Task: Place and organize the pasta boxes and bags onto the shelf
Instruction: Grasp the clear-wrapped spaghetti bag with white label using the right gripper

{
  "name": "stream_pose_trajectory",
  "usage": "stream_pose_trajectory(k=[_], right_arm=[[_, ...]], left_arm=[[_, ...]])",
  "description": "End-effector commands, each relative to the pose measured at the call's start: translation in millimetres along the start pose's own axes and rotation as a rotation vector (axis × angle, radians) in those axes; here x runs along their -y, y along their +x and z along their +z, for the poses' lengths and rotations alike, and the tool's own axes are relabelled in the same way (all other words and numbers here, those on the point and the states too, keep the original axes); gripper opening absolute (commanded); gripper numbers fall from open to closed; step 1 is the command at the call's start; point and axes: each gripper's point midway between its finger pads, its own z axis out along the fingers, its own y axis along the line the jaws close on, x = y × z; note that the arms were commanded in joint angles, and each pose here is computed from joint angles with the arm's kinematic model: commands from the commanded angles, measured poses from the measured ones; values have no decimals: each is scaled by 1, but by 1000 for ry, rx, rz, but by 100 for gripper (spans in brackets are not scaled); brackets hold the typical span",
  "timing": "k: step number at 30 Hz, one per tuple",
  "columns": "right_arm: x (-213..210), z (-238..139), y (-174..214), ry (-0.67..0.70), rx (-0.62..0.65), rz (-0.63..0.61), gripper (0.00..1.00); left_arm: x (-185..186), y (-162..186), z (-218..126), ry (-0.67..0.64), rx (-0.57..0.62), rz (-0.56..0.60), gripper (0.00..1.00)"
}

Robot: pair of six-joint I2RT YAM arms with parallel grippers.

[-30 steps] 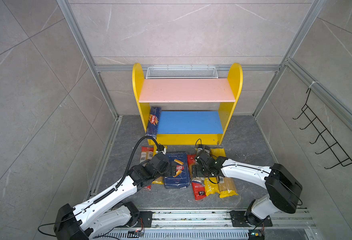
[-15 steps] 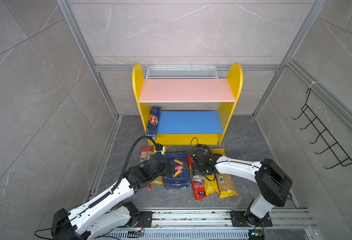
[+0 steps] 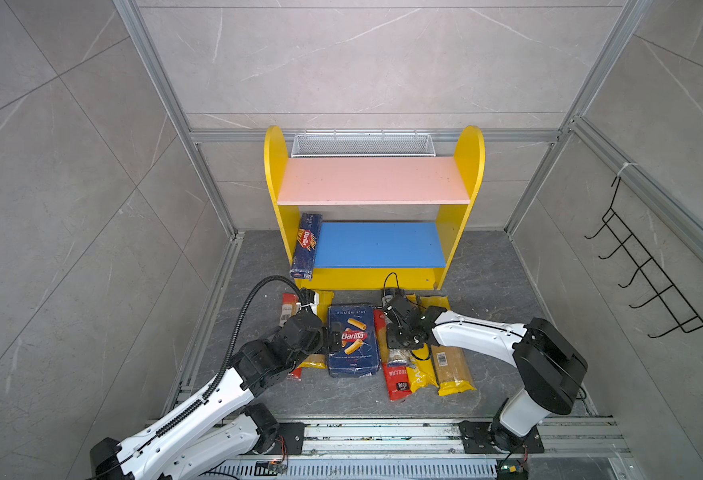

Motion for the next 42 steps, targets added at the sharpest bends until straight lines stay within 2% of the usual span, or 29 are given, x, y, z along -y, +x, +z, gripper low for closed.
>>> stream_pose_trajectory(k=[1,7,14,30,33,42], right_arm=[[-21,-21,2,-123,-6,3,33],[-22,-38,-3,-201,14,36,28],[-35,-55,-4,-380,12,83,24],[-52,-132,-15,-529,109,20,23],[-59,-147,-20,-570,140,-2,23],[-74,-170,-45,-577,205,-55,24]], left_arm=[[-6,-5,-8,-26,23,30,99],[-11,-8,-18,-38,35,40,99],[-18,-17,-33,-57,70,39,99],[-22,-21,-39,-63,97,0,100],[-17,-19,-38,-31,93,-4,100],[-23,-19,-37,-61,99,-22,100]])
